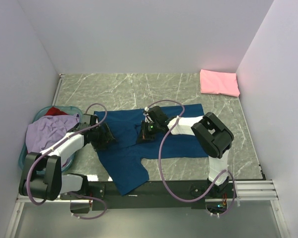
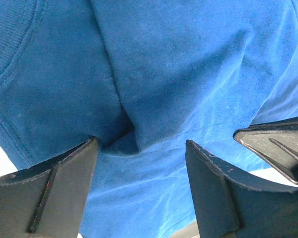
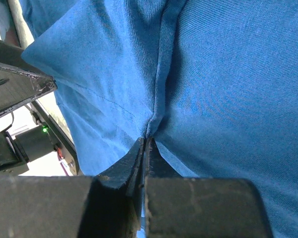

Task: Fold and stack the t-shirts
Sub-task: Fold the tshirt

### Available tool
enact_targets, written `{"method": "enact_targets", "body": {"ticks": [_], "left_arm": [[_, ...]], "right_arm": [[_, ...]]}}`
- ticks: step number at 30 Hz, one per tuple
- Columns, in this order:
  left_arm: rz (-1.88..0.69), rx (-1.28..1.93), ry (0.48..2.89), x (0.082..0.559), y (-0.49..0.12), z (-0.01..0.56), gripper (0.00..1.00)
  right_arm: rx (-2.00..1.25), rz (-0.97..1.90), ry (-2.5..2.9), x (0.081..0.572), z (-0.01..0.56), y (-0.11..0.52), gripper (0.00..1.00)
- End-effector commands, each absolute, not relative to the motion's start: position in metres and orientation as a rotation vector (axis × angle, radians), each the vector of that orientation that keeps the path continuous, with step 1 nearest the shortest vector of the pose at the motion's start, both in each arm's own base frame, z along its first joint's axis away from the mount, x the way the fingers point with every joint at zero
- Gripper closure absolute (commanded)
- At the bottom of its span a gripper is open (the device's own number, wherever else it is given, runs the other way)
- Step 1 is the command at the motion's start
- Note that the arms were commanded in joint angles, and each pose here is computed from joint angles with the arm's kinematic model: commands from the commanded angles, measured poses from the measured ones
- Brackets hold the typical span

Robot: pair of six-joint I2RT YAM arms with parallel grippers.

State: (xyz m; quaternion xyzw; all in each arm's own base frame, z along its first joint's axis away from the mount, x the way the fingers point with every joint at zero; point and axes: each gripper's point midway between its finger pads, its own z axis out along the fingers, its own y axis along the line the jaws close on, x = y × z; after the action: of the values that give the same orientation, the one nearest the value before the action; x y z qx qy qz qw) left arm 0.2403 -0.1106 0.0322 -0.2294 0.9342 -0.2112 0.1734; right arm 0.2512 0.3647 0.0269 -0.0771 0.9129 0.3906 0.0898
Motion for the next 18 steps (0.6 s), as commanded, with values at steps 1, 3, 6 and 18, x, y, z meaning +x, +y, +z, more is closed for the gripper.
{"method": "enact_targets", "body": {"ticks": [1, 3, 6, 18], "left_arm": [[-0.607, -0.568, 2.625, 0.251, -0.114, 0.037, 0.22], [-0.601, -0.56, 2.629, 0.254, -0.114, 0.036, 0.22], [-0.615, -0.55, 2.646, 0.254, -0.117, 0.035, 0.23], [-0.66, -0.503, 2.697, 0.231, -0.135, 0.046, 0.42]], "right_arm": [[-0.29, 1.218, 2.617, 0.26, 0.058, 0.377, 1.0], [-0.29, 1.223, 2.617, 0.26, 0.058, 0.378, 1.0], [-0.29, 1.228, 2.616, 0.26, 0.058, 0.378, 1.0], [-0.308, 1.223, 2.603, 0.26, 0.063, 0.377, 1.0]]}}
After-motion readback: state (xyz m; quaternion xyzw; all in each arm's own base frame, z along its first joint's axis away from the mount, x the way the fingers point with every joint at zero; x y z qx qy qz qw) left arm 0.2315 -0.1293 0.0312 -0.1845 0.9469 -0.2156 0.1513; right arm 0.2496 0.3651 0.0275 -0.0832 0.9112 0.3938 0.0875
